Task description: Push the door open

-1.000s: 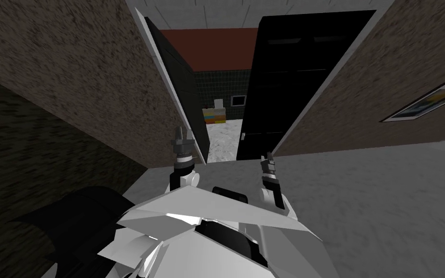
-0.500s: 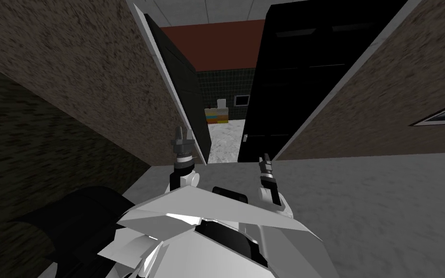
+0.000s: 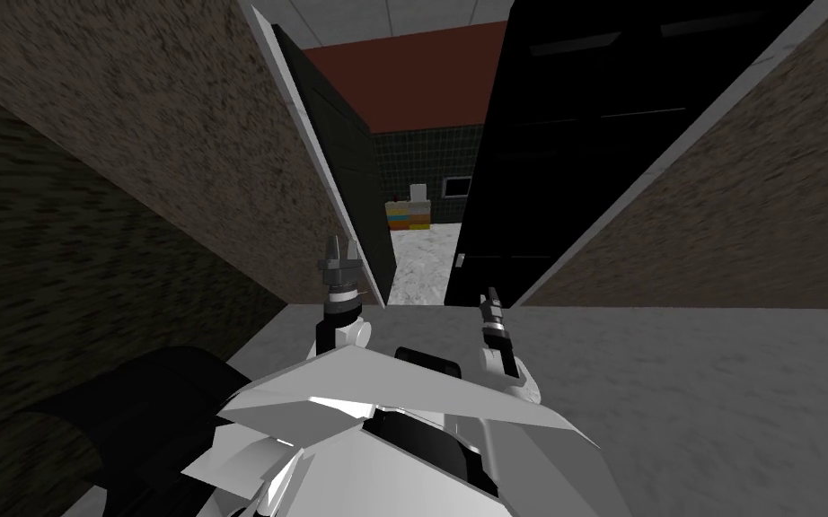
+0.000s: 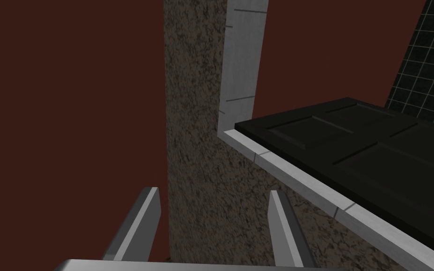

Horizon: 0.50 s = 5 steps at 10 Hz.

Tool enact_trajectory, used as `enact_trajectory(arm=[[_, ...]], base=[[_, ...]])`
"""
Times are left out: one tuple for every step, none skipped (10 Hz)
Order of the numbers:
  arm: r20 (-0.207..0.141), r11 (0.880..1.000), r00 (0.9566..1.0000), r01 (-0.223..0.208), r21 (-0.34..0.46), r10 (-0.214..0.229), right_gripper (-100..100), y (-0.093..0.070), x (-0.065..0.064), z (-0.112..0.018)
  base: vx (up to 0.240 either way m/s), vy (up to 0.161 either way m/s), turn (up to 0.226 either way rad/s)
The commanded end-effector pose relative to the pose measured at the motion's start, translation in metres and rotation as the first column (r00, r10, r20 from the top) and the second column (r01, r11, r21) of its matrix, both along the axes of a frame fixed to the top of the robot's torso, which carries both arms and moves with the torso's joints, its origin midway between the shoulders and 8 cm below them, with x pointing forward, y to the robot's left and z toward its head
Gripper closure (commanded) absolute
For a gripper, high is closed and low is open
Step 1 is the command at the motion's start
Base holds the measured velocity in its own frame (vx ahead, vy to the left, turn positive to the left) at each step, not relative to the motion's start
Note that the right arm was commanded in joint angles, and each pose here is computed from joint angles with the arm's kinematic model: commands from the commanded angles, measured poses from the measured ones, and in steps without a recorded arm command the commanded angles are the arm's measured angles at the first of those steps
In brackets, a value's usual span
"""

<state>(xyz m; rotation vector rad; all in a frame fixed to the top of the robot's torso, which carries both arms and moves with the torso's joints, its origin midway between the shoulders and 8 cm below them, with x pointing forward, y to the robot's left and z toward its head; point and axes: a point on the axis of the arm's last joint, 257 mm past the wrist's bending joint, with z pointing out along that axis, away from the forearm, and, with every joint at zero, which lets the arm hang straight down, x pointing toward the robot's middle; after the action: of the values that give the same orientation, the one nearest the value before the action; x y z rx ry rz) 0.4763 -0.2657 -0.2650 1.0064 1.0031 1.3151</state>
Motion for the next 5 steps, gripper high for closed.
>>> enact_trajectory(arm=[[-0.013,1.000,0.9999,0.001,0.001,-0.001,-100,-0.001,0.001,-0.007],[-0.025,1.000,0.9997,0.001,0.002,-0.001,-100,-0.001,0.002,-0.014],[-0.038,1.000,0.9993,0.001,0.002,-0.001,-100,-0.001,0.004,-0.020],[-0.044,1.000,0.9990,0.000,0.003,0.000,-100,-0.001,0.006,-0.024],[-0.050,1.000,0.9988,0.001,0.003,-0.001,-100,-0.001,0.006,-0.026]], base=[[0.053,-0.021,0.024],[0.055,-0.017,0.066],[0.074,-0.036,0.109],[0.074,-0.051,0.107],[0.051,-0.040,0.024]])
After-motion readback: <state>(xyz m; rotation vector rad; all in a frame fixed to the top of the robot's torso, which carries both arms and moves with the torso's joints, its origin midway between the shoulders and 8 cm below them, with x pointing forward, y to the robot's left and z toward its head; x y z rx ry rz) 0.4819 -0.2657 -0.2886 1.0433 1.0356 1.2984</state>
